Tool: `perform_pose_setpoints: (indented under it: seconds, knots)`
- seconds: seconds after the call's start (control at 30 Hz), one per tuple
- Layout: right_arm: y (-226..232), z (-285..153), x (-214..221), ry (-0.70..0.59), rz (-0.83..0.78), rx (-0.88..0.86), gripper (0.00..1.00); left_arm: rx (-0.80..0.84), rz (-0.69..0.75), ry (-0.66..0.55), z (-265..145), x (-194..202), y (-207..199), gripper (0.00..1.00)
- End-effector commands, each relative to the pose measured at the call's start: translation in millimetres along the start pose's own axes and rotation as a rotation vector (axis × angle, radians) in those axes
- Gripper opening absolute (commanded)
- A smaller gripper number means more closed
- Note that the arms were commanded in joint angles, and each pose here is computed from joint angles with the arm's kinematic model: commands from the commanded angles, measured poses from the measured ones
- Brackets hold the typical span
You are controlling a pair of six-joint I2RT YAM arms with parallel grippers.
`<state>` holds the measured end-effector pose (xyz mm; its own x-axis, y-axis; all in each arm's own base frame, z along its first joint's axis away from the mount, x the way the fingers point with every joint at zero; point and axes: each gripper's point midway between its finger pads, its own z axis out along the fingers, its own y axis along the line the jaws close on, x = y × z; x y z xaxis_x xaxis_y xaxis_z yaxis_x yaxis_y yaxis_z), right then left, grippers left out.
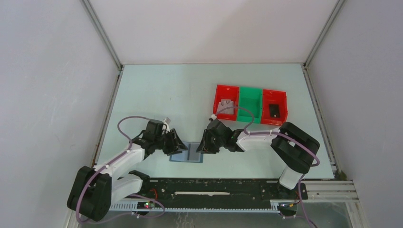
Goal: Take the credit cards out of the card holder
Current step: Remove the credit card from the card holder.
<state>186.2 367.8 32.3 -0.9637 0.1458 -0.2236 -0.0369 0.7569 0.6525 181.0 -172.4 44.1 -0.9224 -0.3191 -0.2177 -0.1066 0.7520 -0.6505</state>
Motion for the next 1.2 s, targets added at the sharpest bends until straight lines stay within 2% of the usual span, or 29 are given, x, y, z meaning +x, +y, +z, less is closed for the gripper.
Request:
perform_pose_setpoints:
  seconds: [0.0, 0.37, 1.17]
  knots:
    - [3, 0, -9, -0.036, 0.014, -0.005, 0.40, 0.058, 0.044, -0.048, -5, -20, -24, 0.46]
    - [6, 1, -9, -0.032, 0.004, -0.021, 0.40, 0.058, 0.043, -0.046, -5, -20, -24, 0.46]
    - [36, -15, -16, -0.069, -0.073, -0.103, 0.28, 0.060, 0.046, -0.042, -5, -19, -25, 0.46]
